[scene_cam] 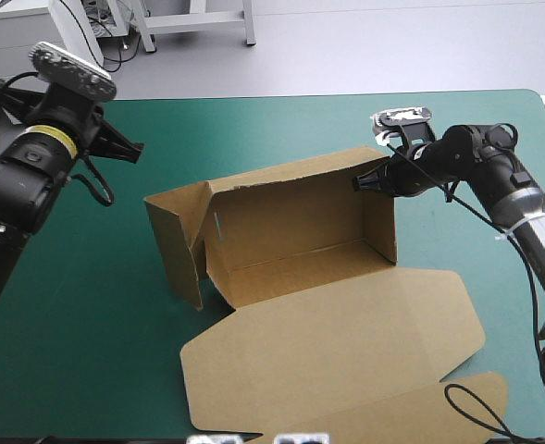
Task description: Fold the box
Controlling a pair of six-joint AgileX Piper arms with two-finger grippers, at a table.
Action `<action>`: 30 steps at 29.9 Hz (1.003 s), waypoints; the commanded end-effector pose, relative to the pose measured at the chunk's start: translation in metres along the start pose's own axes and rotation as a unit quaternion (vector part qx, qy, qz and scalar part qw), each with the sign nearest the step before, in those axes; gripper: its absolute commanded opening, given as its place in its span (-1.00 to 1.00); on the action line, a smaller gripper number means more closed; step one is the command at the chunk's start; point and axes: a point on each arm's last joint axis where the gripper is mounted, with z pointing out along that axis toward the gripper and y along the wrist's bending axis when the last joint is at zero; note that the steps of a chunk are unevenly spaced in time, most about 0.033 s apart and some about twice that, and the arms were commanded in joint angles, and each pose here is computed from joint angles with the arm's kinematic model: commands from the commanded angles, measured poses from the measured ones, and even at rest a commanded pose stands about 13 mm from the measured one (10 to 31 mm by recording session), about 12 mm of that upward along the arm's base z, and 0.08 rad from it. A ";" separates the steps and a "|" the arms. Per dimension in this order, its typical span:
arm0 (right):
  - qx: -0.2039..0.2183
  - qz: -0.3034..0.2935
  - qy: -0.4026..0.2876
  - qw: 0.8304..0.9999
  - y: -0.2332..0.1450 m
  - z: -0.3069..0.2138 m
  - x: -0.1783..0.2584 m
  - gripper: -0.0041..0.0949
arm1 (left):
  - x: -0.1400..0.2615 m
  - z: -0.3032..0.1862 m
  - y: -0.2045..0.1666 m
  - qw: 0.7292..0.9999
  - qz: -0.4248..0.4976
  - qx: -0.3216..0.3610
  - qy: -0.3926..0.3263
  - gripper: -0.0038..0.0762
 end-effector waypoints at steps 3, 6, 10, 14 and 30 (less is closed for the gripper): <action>0.003 0.038 -0.025 0.999 0.022 -0.041 -0.015 -0.92 | 0.014 -0.007 0.045 0.993 -0.114 0.003 -0.007 -0.91; 0.016 0.046 0.014 0.999 0.023 -0.041 -0.014 -0.92 | 0.029 -0.004 0.059 0.986 -0.163 0.025 0.008 -0.91; 0.025 0.055 0.059 0.996 0.020 -0.031 -0.012 -0.92 | 0.053 0.005 0.067 0.974 -0.220 0.030 0.045 -0.91; 0.026 0.068 0.085 0.994 0.017 -0.011 -0.012 -0.92 | 0.071 0.014 0.060 0.970 -0.223 0.043 0.084 -0.91; 0.094 0.032 0.066 0.993 -0.005 0.046 -0.024 -0.25 | 0.091 0.026 0.047 0.962 -0.228 0.078 0.131 -0.91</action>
